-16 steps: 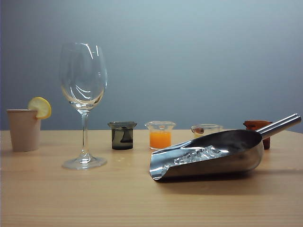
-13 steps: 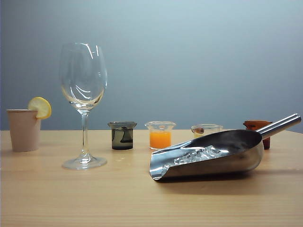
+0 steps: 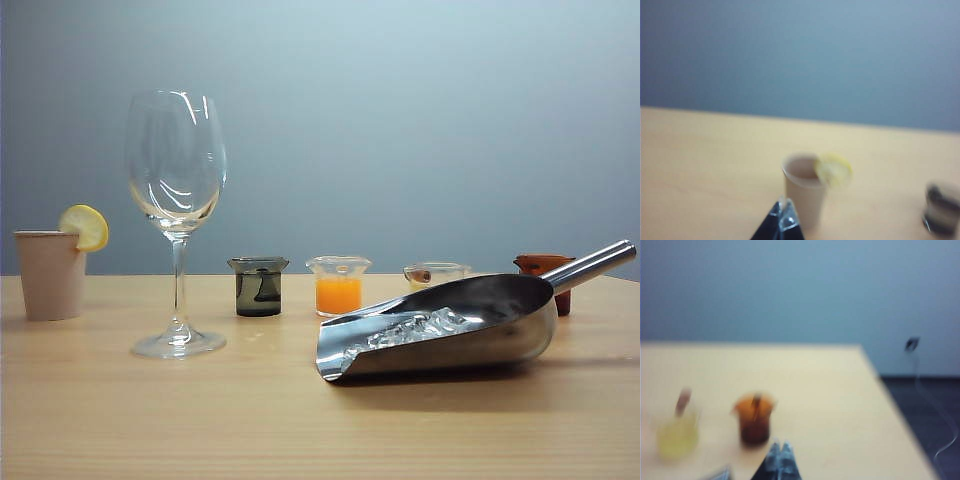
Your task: Pick up the ice scoop on the desk filled with ice cubes, pour the ice into the goblet, and finally put the scoop back on the table.
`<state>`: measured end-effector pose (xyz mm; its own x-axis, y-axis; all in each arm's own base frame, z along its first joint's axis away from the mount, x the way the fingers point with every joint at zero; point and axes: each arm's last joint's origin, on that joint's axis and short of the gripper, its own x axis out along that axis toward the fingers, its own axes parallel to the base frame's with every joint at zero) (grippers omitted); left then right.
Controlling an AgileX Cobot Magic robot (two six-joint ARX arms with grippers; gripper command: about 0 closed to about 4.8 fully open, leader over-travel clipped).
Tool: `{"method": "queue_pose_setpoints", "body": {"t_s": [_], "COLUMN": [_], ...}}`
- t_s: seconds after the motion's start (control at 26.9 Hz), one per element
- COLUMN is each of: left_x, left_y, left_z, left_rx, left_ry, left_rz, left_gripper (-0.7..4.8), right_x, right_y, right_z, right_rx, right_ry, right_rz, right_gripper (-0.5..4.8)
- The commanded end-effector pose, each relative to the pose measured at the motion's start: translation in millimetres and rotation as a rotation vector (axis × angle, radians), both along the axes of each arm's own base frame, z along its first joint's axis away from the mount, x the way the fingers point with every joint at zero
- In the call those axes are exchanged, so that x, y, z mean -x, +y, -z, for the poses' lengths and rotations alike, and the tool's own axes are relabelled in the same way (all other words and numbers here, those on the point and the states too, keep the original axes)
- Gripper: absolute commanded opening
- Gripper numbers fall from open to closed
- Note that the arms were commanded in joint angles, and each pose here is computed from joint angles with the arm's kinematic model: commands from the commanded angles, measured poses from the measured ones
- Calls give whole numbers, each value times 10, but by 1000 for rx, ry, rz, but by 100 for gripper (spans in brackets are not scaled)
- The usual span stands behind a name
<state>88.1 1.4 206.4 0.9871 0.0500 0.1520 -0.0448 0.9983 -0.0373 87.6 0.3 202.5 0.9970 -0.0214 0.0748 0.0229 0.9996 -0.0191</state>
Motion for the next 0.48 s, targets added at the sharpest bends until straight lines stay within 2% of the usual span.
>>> {"method": "queue_pose_setpoints", "body": {"t_s": [0.04, 0.11, 0.3, 0.37, 0.48], "left_x": [63, 97, 184, 217, 204], "left_y": [4, 1, -2, -6, -13], "left_z": [-171, -262, -531, -714, -873], "left_rx": [-1, -3, -5, -7, -10], "left_ry": [-9, -1, -15, -22, 6], "left_rz": [-14, -5, 6, 19, 41], "left_gripper": [-5, -5, -5, -5, -5], "right_x": [91, 116, 114, 84, 27], "right_y": [-12, -3, 7, 7, 18], "right_z": [-251, -362, -623, -761, -942], "right_rx": [-6, -12, -113, -157, -160], "right_ry": [-3, -6, -25, 18, 73], "right_rz": [38, 10, -33, -32, -63], "right_gripper": [-1, -1, -2, -2, -2]}}
